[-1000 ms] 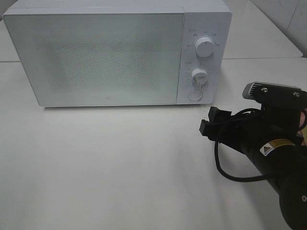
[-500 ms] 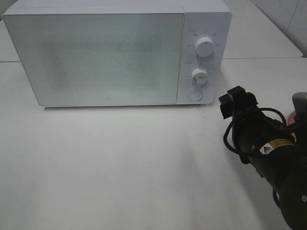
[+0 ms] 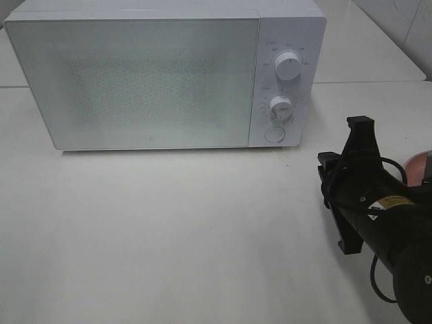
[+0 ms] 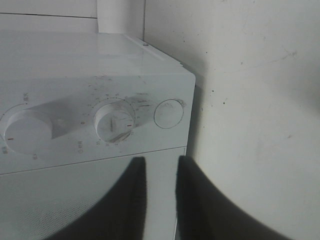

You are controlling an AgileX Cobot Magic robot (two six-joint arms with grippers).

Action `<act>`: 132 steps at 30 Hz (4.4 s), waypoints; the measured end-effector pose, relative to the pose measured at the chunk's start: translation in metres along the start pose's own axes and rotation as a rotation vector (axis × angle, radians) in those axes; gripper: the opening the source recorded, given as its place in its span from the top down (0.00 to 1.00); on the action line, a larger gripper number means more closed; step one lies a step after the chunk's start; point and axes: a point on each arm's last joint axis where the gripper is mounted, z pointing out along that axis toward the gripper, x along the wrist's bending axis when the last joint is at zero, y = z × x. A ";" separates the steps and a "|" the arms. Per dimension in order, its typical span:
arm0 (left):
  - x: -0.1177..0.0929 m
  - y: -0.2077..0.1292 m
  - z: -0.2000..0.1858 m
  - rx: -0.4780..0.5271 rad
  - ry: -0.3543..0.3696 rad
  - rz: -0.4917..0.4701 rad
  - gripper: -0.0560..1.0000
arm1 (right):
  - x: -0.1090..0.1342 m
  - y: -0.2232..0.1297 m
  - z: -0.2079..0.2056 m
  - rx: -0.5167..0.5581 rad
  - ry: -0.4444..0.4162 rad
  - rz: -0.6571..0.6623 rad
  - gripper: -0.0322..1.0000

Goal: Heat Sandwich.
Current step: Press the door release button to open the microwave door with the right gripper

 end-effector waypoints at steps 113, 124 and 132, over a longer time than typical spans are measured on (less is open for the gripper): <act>0.000 0.000 0.000 0.000 0.000 0.000 0.01 | 0.002 -0.027 0.168 -0.009 -0.042 0.087 0.96; 0.000 0.000 0.000 0.000 0.000 0.000 0.01 | 0.001 -0.025 0.165 0.006 -0.036 0.062 0.96; 0.000 0.000 0.000 0.000 0.000 0.000 0.01 | 0.004 -0.020 0.153 0.038 -0.037 0.027 0.96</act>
